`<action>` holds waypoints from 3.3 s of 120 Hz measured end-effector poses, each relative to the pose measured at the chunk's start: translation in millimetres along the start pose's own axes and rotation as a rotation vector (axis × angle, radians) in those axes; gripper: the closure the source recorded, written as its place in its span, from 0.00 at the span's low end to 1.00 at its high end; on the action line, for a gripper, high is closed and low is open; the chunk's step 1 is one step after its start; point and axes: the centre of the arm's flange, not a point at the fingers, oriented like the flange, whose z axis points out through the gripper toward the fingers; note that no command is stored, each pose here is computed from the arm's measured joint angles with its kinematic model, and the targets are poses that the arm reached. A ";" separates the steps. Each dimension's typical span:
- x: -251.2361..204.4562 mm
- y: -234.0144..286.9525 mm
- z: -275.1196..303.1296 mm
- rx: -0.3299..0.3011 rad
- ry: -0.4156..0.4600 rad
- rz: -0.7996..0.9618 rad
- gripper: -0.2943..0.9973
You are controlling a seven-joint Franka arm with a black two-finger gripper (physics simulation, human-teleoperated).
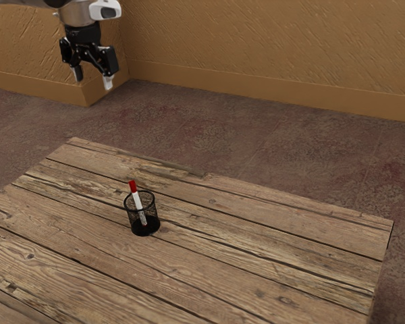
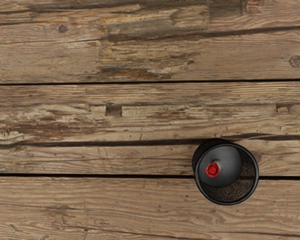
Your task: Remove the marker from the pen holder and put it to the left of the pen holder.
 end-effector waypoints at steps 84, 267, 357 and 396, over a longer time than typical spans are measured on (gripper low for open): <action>135.0 88.3 244.3 -0.180 0.065 0.135 0.23; 72.3 16.2 332.8 -0.373 -0.511 0.082 0.51; 71.0 20.8 327.2 -0.417 -0.514 0.079 0.69; 68.5 15.0 303.8 -0.399 -0.505 0.073 0.81</action>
